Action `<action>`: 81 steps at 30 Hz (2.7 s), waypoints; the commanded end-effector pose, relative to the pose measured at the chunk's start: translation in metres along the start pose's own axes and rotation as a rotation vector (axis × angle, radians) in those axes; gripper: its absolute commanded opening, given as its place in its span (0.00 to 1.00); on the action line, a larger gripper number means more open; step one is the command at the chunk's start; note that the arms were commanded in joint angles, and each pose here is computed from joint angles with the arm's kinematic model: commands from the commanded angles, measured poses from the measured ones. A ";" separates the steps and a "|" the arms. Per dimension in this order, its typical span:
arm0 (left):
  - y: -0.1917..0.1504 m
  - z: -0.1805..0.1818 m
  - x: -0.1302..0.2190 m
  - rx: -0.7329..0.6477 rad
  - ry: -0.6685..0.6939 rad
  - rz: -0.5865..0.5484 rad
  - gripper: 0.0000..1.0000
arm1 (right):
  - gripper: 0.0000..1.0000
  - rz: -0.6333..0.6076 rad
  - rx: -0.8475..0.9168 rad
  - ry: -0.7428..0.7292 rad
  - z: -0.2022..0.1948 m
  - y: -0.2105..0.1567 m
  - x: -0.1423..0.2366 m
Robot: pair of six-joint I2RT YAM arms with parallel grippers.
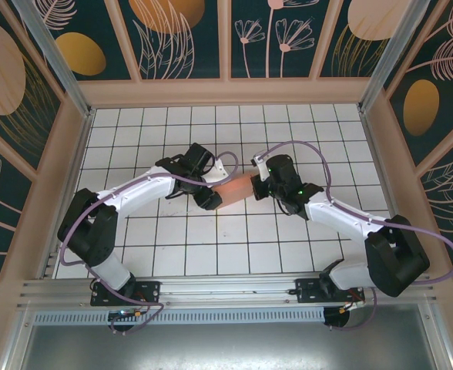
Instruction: Fold the paper box
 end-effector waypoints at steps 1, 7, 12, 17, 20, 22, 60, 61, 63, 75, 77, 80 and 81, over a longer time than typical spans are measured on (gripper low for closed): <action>0.008 0.000 0.009 0.013 0.015 -0.040 0.72 | 0.00 -0.016 -0.021 -0.004 -0.001 0.010 0.003; 0.013 0.001 0.033 0.104 0.080 -0.171 0.93 | 0.00 -0.004 -0.031 -0.024 -0.003 0.013 0.003; 0.007 -0.004 0.067 0.156 0.095 -0.431 0.99 | 0.00 -0.004 -0.047 -0.017 -0.004 0.020 0.003; 0.002 -0.001 0.102 0.361 0.149 -0.650 0.99 | 0.00 0.015 -0.069 -0.013 -0.005 0.022 0.001; -0.007 0.000 0.100 0.340 0.169 -0.649 0.99 | 0.00 0.023 -0.075 -0.012 -0.005 0.022 0.001; -0.011 0.001 0.094 0.361 0.175 -0.620 0.97 | 0.00 0.029 -0.076 -0.010 -0.004 0.022 0.001; -0.014 0.000 0.037 0.347 0.082 -0.269 0.16 | 0.00 0.080 -0.102 0.014 -0.008 0.020 -0.004; -0.013 0.000 0.038 0.350 0.076 -0.270 0.15 | 0.00 0.077 -0.103 0.014 -0.008 0.021 -0.004; -0.011 -0.001 0.037 0.356 0.059 -0.265 0.14 | 0.00 0.082 -0.102 0.016 -0.007 0.021 -0.004; -0.011 -0.001 0.032 0.394 0.050 -0.229 0.02 | 0.00 0.093 -0.101 0.016 -0.007 0.019 -0.006; -0.005 -0.001 0.035 0.410 0.041 -0.240 0.02 | 0.00 0.091 -0.101 0.012 -0.008 0.020 -0.006; -0.003 -0.002 0.034 0.436 0.026 -0.239 0.14 | 0.00 0.090 -0.101 0.010 -0.008 0.020 -0.006; -0.003 -0.002 0.034 0.442 0.025 -0.238 0.15 | 0.00 0.090 -0.101 0.010 -0.008 0.020 -0.006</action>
Point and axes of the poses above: each hand's point on the last joint's axis, 136 mm out from that joint toward the fingers, its own x axis back along the fingers, its own z axis along the line the jaws close on, y = z × x, the point moved 9 cm from there along x, back along the fingers, and after that the axes turned 13 degrees about x, right-handed, at the moved point
